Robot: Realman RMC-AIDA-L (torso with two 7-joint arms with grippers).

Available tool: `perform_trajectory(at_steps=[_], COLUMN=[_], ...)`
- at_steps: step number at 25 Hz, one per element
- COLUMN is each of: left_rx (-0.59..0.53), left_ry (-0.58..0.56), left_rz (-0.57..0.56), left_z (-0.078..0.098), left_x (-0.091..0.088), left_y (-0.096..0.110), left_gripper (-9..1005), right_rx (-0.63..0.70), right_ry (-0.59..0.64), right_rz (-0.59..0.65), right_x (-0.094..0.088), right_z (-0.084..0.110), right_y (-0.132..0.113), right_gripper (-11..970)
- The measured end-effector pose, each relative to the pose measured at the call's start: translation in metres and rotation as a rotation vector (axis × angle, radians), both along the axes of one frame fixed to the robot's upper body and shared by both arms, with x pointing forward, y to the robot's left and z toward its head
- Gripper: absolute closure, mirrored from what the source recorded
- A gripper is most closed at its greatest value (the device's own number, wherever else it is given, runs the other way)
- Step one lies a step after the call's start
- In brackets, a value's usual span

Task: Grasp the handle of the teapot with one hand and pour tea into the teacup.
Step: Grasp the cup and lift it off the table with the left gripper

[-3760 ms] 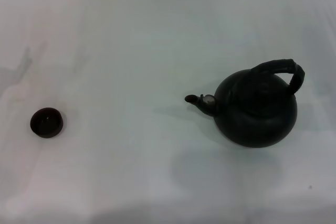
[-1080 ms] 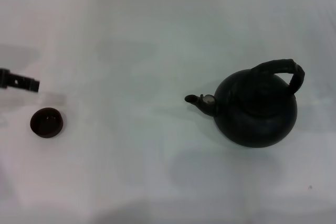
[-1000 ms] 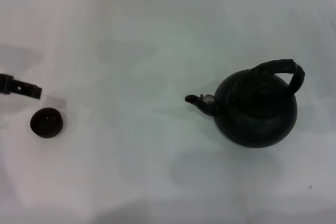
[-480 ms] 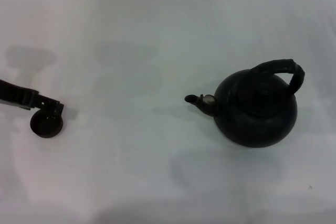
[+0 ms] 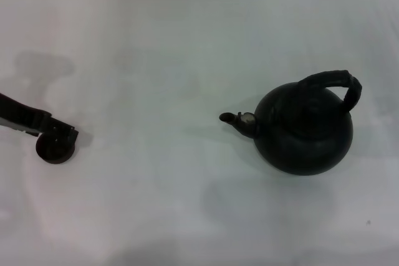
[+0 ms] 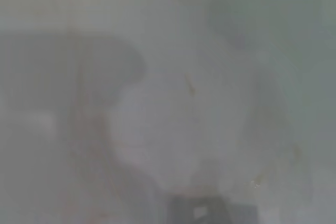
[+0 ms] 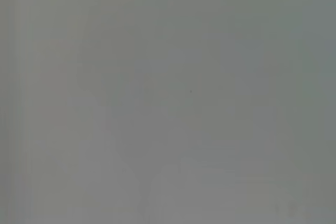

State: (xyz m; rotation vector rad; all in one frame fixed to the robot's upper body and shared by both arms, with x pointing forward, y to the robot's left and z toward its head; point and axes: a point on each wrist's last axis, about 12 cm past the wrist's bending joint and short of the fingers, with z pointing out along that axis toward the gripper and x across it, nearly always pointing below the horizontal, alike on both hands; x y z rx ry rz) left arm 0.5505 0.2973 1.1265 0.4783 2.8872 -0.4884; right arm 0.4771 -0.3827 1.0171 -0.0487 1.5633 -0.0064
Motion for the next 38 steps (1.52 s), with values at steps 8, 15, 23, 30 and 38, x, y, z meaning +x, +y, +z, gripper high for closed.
perform_trajectory(at_steps=[8, 15, 23, 30, 38], left_rx=[0.031, 0.043, 0.043, 0.069, 0.073], left_ry=[0.044, 0.053, 0.077, 0.089, 0.101], left_rz=[-0.047, -0.047, -0.069, -0.081, -0.074], left_z=[-0.007, -0.008, -0.011, -0.015, -0.016], left_x=[0.004, 0.006, 0.006, 0.006, 0.006], left_y=[-0.012, -0.013, -0.02, -0.023, -0.023], left_gripper=[125, 124, 126, 160, 247], right_rx=[0.001, 0.005, 0.008, 0.01, 0.014], right_ry=[0.002, 0.012, 0.017, 0.022, 0.031], right_rz=[-0.001, -0.004, -0.004, -0.007, -0.009], right_x=[0.0, -0.002, -0.002, -0.004, -0.006], right_z=[0.0, -0.002, -0.003, -0.005, -0.007], right_y=[0.0, 0.001, 0.001, 0.001, 0.002], right_gripper=[203, 203, 203, 203, 203])
